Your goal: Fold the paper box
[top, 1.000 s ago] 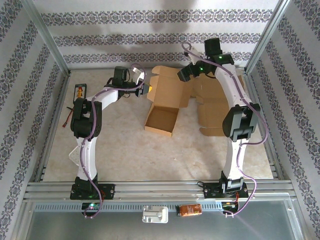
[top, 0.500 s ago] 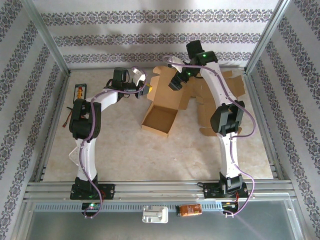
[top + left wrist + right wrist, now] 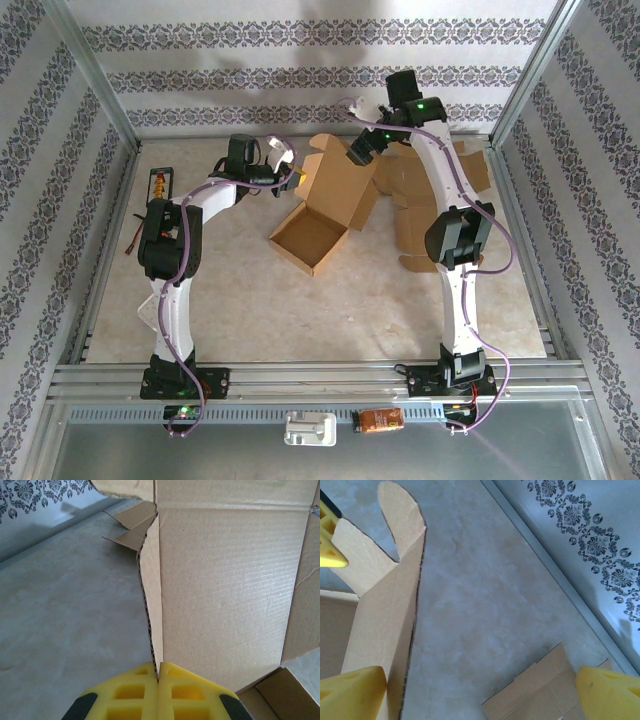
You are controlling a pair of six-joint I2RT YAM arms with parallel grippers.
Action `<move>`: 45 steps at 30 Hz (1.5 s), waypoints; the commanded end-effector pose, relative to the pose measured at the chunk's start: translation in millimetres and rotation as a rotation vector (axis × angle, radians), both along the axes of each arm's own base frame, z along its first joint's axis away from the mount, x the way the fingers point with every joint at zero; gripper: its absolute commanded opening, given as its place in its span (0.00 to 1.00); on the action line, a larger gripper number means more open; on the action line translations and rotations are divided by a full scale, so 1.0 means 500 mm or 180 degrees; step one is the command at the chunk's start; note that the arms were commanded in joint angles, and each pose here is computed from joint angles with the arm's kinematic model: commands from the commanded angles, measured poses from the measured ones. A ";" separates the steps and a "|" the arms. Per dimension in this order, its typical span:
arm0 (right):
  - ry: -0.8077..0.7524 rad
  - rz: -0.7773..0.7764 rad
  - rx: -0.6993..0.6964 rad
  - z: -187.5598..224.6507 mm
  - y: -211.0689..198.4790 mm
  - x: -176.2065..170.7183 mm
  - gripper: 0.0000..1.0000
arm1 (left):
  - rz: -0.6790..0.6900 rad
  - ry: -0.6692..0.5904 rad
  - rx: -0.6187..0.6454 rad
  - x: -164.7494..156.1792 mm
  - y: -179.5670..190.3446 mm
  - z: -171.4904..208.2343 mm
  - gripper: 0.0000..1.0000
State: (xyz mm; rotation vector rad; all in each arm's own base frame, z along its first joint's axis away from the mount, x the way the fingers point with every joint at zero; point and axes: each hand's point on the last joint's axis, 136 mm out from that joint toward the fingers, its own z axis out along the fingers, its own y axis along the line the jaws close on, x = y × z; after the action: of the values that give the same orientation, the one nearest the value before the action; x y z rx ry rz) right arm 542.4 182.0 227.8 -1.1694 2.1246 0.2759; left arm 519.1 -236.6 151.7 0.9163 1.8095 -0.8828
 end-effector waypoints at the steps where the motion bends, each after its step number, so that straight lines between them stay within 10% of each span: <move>1: 0.0185 0.0128 0.0174 -0.016 0.026 -0.016 0.91 | -0.0077 -0.0175 0.0019 -0.010 -0.007 0.036 0.00; 16: 0.0551 0.0318 0.0366 -0.032 0.059 -0.067 0.24 | 0.0137 -0.0237 0.0005 0.017 -0.003 0.047 0.00; 22: 0.0288 0.0396 -0.0242 -0.025 0.067 -0.089 0.07 | 0.0260 -0.0201 -0.0121 0.031 -0.007 0.054 0.00; 36: -0.0905 0.0612 -0.1910 0.022 0.084 -0.076 0.00 | 0.0530 -0.0109 -0.0249 0.019 0.012 0.035 0.45; 45: -0.1693 0.0894 -0.1873 0.072 0.134 -0.081 0.00 | 0.0883 -0.0239 -0.0539 -0.017 0.083 0.115 0.55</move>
State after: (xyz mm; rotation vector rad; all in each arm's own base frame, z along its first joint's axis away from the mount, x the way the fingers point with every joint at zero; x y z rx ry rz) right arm 496.4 239.8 222.6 -1.7047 1.7815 -0.4641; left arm 509.2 -211.3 158.3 0.6274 1.8521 -0.8311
